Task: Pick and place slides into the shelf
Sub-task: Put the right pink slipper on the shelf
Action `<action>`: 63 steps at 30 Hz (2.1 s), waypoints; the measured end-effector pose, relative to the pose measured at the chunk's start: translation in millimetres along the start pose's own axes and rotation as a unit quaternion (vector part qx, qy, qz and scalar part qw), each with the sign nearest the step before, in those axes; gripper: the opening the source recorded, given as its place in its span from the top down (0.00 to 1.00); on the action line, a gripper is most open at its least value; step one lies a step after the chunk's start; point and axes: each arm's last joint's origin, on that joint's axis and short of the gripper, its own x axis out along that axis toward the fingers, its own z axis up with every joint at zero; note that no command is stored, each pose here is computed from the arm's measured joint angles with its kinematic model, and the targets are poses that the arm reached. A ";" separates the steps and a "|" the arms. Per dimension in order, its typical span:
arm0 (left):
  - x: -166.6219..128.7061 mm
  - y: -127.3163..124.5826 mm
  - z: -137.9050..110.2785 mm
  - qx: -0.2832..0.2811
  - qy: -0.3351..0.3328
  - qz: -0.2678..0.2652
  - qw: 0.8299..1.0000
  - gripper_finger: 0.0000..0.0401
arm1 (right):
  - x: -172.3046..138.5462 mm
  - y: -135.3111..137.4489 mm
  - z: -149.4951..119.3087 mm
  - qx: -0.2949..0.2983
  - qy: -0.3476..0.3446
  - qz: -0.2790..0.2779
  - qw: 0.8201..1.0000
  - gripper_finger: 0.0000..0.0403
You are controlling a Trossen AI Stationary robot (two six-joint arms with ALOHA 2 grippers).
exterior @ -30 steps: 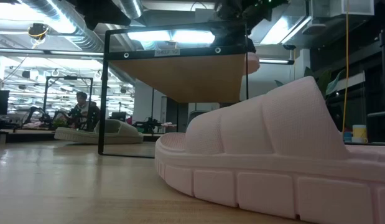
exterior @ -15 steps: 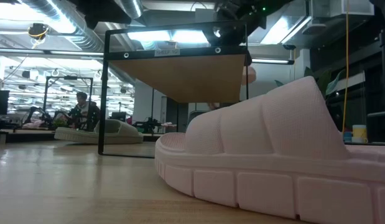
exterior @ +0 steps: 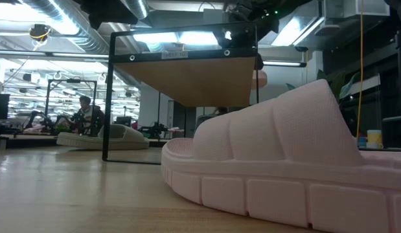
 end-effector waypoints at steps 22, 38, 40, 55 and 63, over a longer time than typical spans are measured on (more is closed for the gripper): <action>0.0 0.0 0.0 -0.013 0.000 0.000 1.000 1.00 | -0.3 -2.3 -0.3 -0.016 -0.005 -0.011 1.000 0.97; 0.0 0.0 0.1 -0.015 0.000 0.000 1.000 1.00 | -0.3 -9.3 0.1 -0.044 -0.009 -0.045 0.998 0.98; 0.0 0.0 0.1 -0.015 0.000 0.000 1.000 1.00 | -0.4 -9.3 0.8 -0.045 -0.019 -0.045 0.998 0.98; 0.1 -0.1 0.5 -0.016 -0.002 -0.001 1.000 1.00 | 23.9 -3.8 -9.8 -0.046 -0.026 -0.023 0.998 0.98; 0.1 -0.2 0.6 -0.016 -0.003 -0.001 1.000 1.00 | 24.7 -6.5 -10.2 -0.054 -0.022 -0.036 0.998 0.98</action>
